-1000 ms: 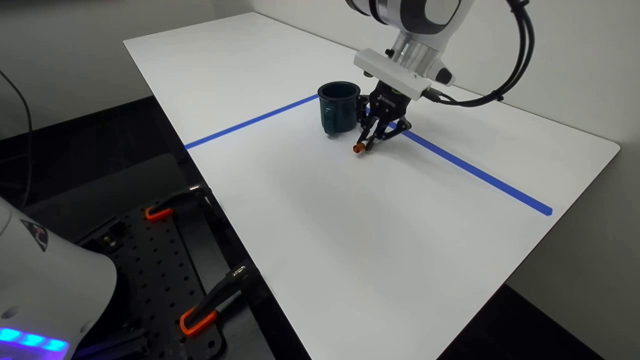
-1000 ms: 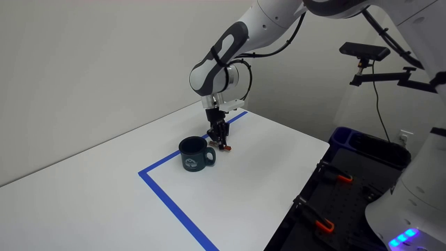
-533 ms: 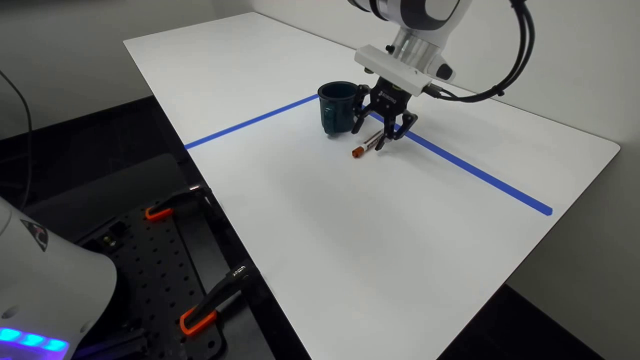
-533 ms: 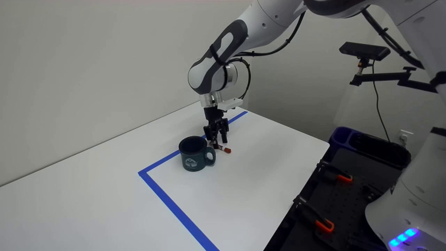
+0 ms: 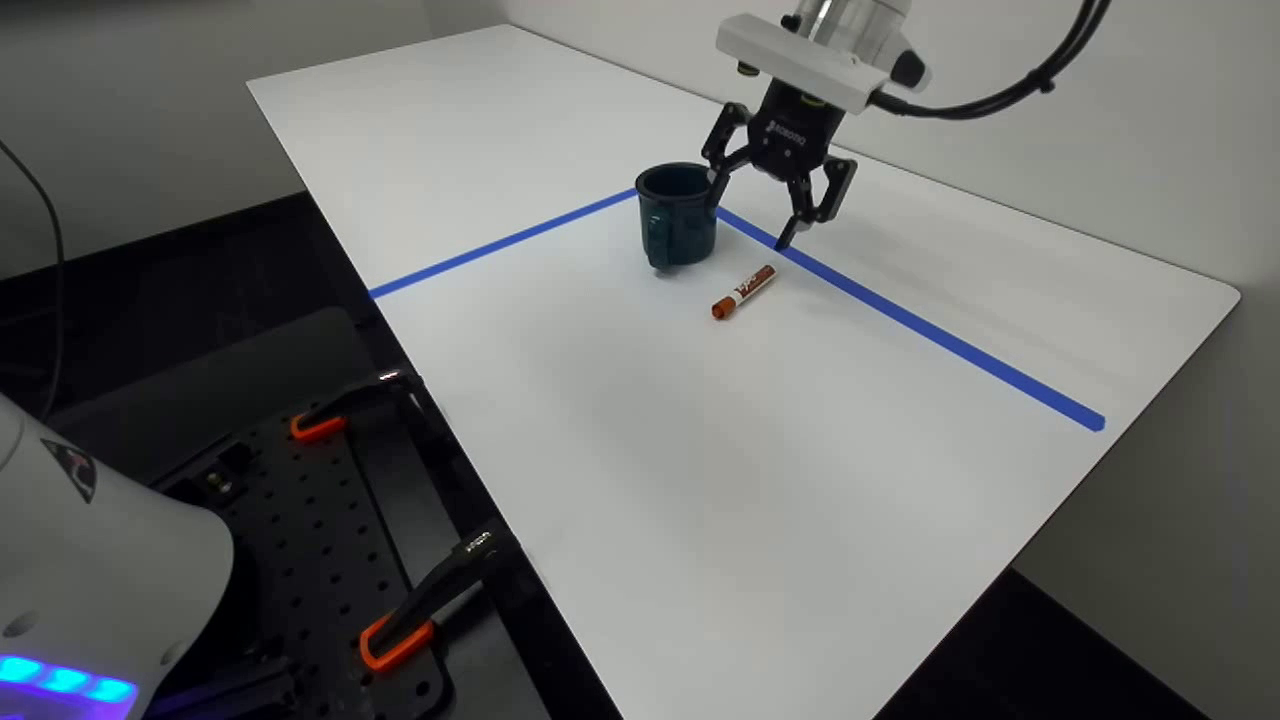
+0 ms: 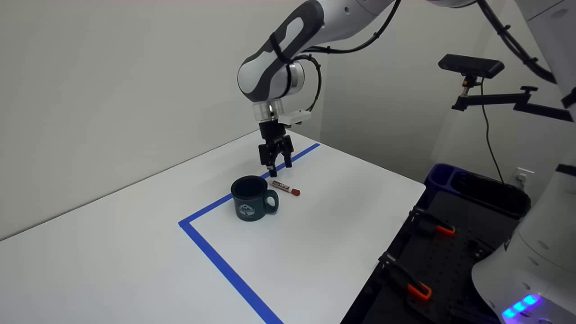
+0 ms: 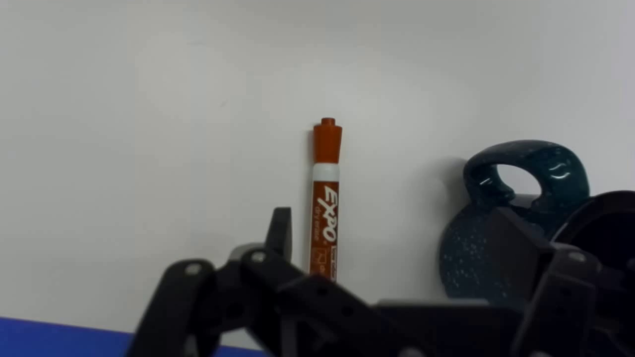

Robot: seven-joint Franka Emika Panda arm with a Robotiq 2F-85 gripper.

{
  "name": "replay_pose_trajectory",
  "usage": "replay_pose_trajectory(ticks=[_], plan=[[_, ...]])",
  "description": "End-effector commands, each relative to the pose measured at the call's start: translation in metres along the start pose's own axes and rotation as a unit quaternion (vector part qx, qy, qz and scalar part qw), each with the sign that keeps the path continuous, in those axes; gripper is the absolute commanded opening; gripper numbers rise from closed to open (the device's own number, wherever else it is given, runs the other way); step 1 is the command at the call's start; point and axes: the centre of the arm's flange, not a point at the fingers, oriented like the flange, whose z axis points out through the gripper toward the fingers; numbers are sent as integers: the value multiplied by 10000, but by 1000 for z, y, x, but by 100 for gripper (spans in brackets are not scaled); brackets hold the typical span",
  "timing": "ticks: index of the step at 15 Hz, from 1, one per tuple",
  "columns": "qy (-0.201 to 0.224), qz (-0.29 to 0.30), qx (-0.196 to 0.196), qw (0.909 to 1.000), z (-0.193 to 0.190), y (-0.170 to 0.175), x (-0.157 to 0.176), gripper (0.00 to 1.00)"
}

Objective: Remove the marker from the cup and put it on the table

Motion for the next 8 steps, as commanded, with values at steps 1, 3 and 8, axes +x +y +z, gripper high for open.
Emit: replay_pose_trajectory(ticks=[1,3,8], plan=[[-75,-182,-100,9998,-43,-21,-26,100],[-81,-215,-156,9996,-57,-27,-30,100],[-83,-269,-219,9994,-73,-38,-33,100]])
